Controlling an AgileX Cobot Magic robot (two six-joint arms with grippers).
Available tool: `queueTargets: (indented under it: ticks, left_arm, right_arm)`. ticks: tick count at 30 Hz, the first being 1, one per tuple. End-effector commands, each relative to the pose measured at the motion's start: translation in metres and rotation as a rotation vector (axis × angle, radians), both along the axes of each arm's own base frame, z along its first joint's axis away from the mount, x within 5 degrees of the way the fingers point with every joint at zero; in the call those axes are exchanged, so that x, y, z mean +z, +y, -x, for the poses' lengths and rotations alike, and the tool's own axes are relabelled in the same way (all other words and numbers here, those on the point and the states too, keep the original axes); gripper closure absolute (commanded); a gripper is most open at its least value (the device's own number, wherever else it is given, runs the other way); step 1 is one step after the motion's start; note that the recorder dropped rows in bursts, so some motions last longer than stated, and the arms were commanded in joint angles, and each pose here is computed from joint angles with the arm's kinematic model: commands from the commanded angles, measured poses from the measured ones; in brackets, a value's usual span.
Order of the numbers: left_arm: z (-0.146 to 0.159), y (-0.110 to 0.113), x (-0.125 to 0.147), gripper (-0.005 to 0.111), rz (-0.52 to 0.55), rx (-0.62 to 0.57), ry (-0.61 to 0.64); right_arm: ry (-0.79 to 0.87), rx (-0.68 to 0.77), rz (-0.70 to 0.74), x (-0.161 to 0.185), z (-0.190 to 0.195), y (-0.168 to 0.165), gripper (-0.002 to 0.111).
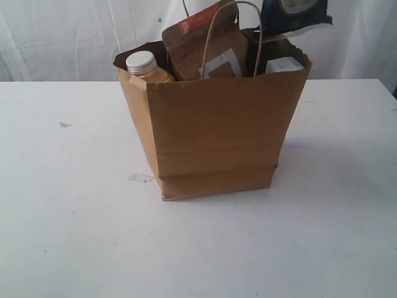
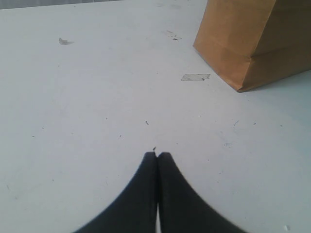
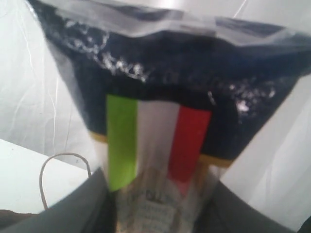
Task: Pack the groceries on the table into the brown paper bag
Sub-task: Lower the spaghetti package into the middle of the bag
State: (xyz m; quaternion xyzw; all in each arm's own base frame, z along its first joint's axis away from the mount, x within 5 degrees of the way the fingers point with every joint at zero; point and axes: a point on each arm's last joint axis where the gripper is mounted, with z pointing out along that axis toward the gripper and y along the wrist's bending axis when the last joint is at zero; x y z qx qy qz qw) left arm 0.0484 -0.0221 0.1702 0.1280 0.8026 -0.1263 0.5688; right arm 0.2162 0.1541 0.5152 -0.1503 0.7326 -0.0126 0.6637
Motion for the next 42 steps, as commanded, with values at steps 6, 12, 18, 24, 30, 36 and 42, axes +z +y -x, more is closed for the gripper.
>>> queueTargets:
  ticks: [6, 12, 18, 24, 30, 36, 42]
  left_arm:
    - [0.000, 0.000, -0.001, 0.107, 0.010, 0.007, 0.000]
    - [0.000, 0.000, -0.001, 0.107, 0.010, 0.007, 0.000]
    - [0.000, 0.000, -0.001, 0.107, 0.010, 0.007, 0.000]
    - [0.000, 0.000, -0.001, 0.107, 0.010, 0.007, 0.000]
    - [0.000, 0.000, -0.001, 0.107, 0.010, 0.007, 0.000]
    - [0.000, 0.000, -0.001, 0.107, 0.010, 0.007, 0.000]
    - [0.000, 0.000, -0.001, 0.107, 0.010, 0.007, 0.000]
  right_arm:
    - [-0.039, 0.106, -0.071, 0.005, -0.002, 0.011, 0.108]
    - [0.011, 0.154, -0.089, 0.001, 0.000, 0.016, 0.108]
    - [0.054, 0.193, -0.091, -0.003, 0.000, 0.021, 0.108]
    - [0.108, 0.209, -0.069, -0.016, -0.009, 0.033, 0.108]
    - [0.142, 0.202, -0.042, -0.028, -0.018, 0.043, 0.108]
    - [0.196, 0.193, -0.001, -0.047, -0.022, 0.046, 0.108]
    - [0.259, 0.193, 0.038, -0.072, -0.023, 0.050, 0.108]
